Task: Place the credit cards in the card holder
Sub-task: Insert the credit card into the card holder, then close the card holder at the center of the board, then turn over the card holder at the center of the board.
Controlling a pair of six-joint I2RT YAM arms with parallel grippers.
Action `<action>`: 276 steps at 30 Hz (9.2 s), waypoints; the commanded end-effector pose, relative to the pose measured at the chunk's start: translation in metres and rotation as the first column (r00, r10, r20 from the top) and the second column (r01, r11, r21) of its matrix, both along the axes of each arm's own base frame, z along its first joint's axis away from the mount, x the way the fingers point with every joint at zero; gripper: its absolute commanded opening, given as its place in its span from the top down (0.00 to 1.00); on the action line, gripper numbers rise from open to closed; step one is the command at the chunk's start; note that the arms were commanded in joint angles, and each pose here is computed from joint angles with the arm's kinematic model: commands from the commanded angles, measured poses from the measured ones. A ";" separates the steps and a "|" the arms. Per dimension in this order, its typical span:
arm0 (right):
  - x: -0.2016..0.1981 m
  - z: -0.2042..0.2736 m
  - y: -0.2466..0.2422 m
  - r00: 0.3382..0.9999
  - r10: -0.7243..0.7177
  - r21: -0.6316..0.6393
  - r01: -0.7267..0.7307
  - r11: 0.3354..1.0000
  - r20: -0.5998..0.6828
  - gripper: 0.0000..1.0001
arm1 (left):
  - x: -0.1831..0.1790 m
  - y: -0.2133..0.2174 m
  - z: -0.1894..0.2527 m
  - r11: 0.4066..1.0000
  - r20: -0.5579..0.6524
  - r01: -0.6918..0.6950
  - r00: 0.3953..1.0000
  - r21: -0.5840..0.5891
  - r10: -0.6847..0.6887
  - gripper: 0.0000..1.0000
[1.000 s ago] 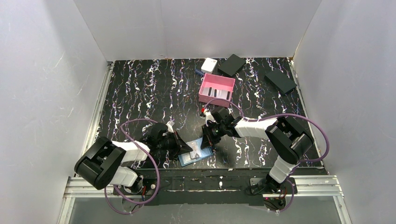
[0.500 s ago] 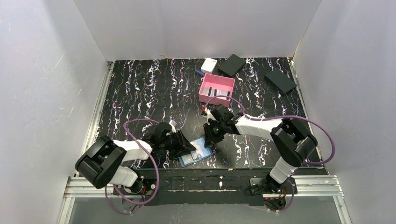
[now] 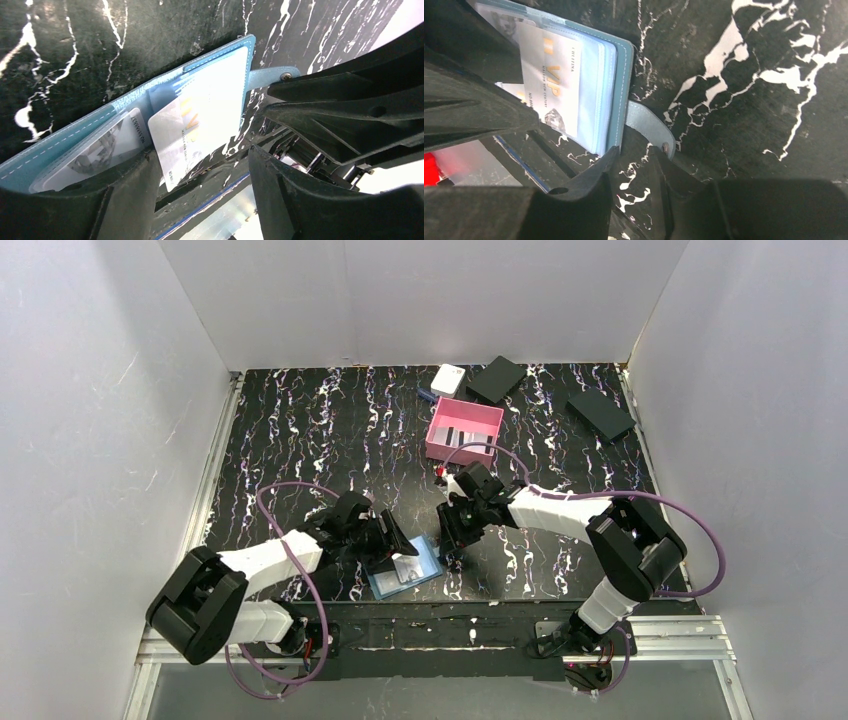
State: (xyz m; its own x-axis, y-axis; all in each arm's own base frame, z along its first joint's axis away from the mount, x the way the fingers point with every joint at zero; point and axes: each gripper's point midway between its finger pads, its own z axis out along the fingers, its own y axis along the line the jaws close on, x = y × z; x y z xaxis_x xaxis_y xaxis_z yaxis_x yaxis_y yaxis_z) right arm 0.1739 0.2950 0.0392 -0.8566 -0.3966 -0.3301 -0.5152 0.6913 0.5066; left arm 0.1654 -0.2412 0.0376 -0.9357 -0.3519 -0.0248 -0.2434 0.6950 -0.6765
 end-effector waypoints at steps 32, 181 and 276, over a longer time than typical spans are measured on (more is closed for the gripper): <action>-0.013 -0.010 0.027 0.994 -0.020 0.180 0.040 0.983 -0.112 0.75 | 0.004 -0.006 0.000 0.950 -0.094 -0.005 0.995 0.312 0.036 0.22; 0.049 0.081 0.004 0.982 -0.106 -0.046 0.114 0.992 0.155 0.99 | -0.038 0.059 0.121 0.987 0.397 -0.021 0.917 0.162 -0.045 0.02; -0.011 -0.028 0.054 0.762 0.286 -0.394 -0.044 0.918 0.581 0.60 | -0.056 0.110 0.080 0.959 0.339 -0.199 0.933 0.203 0.122 0.37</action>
State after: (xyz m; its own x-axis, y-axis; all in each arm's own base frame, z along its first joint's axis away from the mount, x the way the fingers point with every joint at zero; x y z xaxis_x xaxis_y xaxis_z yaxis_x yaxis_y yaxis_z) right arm 0.1725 0.3670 0.0312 -0.3645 -0.6924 -0.6226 -0.7524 0.6130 -0.2412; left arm 0.1074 -0.1399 0.1137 -0.8171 -0.4211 -0.3937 -0.1412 0.8083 -0.5716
